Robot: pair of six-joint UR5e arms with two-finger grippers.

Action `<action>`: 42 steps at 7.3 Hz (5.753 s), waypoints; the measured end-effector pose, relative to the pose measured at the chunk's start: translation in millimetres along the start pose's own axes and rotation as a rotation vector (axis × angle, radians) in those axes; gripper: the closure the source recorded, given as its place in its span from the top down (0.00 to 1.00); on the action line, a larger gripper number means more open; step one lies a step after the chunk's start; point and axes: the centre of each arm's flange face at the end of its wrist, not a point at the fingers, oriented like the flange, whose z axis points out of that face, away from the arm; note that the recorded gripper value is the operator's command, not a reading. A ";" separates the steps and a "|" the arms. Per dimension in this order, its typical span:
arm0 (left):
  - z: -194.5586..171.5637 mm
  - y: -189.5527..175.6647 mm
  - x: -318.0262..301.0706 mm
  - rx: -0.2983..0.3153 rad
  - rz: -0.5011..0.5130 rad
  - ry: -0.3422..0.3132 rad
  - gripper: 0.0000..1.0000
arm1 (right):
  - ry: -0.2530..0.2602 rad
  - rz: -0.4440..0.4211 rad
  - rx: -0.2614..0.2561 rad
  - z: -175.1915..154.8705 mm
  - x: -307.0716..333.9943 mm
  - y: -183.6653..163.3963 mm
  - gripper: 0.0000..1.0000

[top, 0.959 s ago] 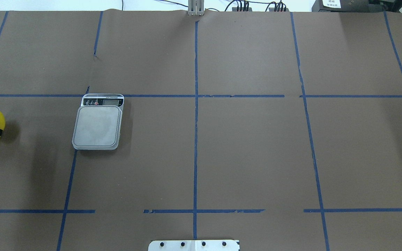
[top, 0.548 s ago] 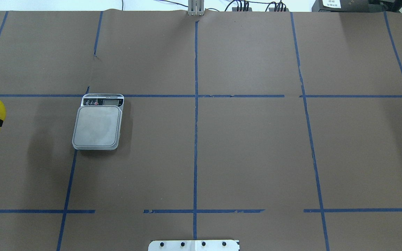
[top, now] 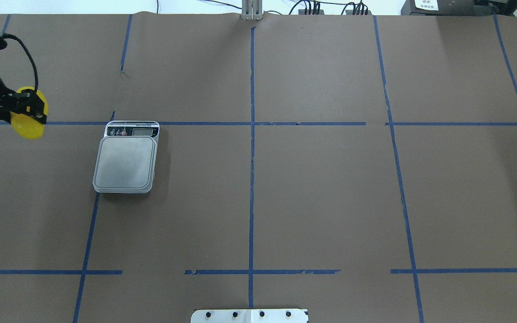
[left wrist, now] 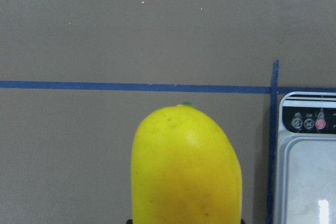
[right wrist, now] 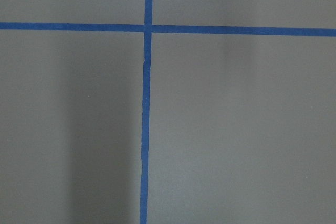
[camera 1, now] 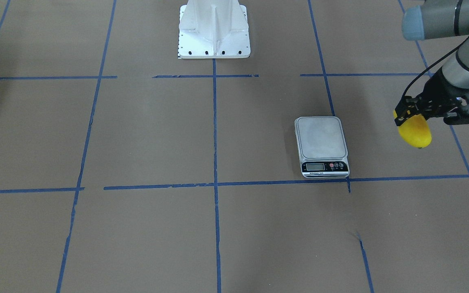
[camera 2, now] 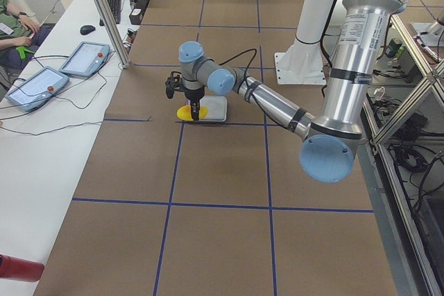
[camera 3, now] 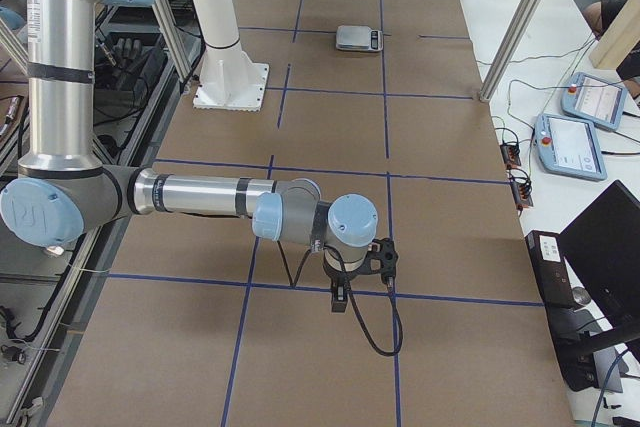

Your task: Weigh mango

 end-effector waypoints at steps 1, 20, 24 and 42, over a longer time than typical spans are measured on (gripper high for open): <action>19.2 7.4 39.2 -0.031 -0.020 0.016 0.00 | 0.000 0.000 0.000 0.0 0.0 0.1 1.00; -70.1 -46.0 -271.9 0.067 0.255 -0.095 1.00 | 0.000 0.000 0.000 0.1 0.0 0.1 1.00; -41.5 -9.4 -379.5 -0.017 0.173 -0.055 1.00 | 0.000 0.000 0.000 0.0 0.0 0.0 1.00; -33.7 2.3 -406.5 -0.039 0.104 -0.041 1.00 | 0.000 0.000 0.000 0.2 0.2 0.3 1.00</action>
